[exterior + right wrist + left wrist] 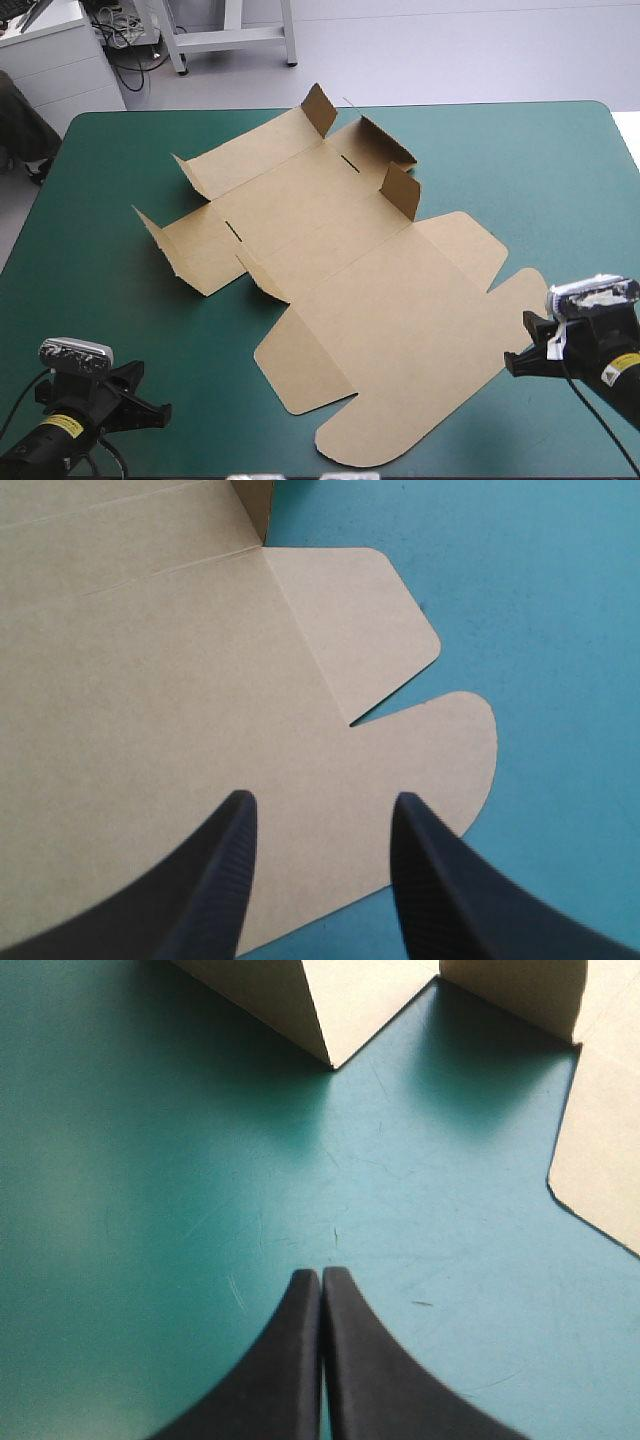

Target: Fold the box

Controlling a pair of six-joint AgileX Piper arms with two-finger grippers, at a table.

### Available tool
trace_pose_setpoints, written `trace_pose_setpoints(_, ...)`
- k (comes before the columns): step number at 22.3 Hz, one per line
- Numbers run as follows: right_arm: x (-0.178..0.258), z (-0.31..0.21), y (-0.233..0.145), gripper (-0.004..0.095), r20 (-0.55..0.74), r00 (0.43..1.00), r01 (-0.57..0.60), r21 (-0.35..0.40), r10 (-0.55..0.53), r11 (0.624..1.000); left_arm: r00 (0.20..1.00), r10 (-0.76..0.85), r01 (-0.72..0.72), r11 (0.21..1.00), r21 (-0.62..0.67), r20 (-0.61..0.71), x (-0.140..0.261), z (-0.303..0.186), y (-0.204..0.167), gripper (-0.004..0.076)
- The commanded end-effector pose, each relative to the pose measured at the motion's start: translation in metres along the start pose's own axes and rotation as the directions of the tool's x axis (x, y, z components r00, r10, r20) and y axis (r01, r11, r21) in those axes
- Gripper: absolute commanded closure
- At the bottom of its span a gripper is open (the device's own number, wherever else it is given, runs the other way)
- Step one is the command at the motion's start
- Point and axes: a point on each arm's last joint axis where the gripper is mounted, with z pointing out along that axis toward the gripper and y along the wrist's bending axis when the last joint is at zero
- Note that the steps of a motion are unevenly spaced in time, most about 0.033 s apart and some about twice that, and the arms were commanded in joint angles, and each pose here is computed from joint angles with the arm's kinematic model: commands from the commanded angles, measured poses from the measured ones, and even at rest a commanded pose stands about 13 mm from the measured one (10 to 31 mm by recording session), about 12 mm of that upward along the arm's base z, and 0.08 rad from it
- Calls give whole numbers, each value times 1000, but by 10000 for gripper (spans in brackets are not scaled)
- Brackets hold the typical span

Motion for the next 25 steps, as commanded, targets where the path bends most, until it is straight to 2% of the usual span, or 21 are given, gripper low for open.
trace_pose_setpoints(1, -43, 7, -5, 397, 52, 999, 15, 9, -15, 1000, 997, -16, 16, 1000, 0, 69, -12, -3, 0, 756)
trace_pose_setpoints(8, -95, 43, -9, 388, 3, 995, 103, -9, -103, 995, 997, -16, 16, 1000, 0, 69, -12, -3, 0, 756)
trace_pose_setpoints(13, -135, 88, -12, 227, -49, 992, 115, -45, -118, 992, 997, -16, 16, 1000, 0, 69, -12, -3, 0, 756)
trace_pose_setpoints(16, -154, 120, -14, 228, -84, 986, 138, -60, -143, 989, 997, -16, 16, 1000, 0, 69, -12, -3, 0, 756)
trace_pose_setpoints(20, -174, 161, -13, 228, -153, 974, 148, -132, -168, 980, 997, -16, 16, 1000, 0, 69, -12, -3, 0, 756)
trace_pose_setpoints(25, -190, 201, -9, 228, -171, 969, 139, -207, -176, 968, 997, -16, 16, 1000, 0, 69, -12, -3, 0, 756)
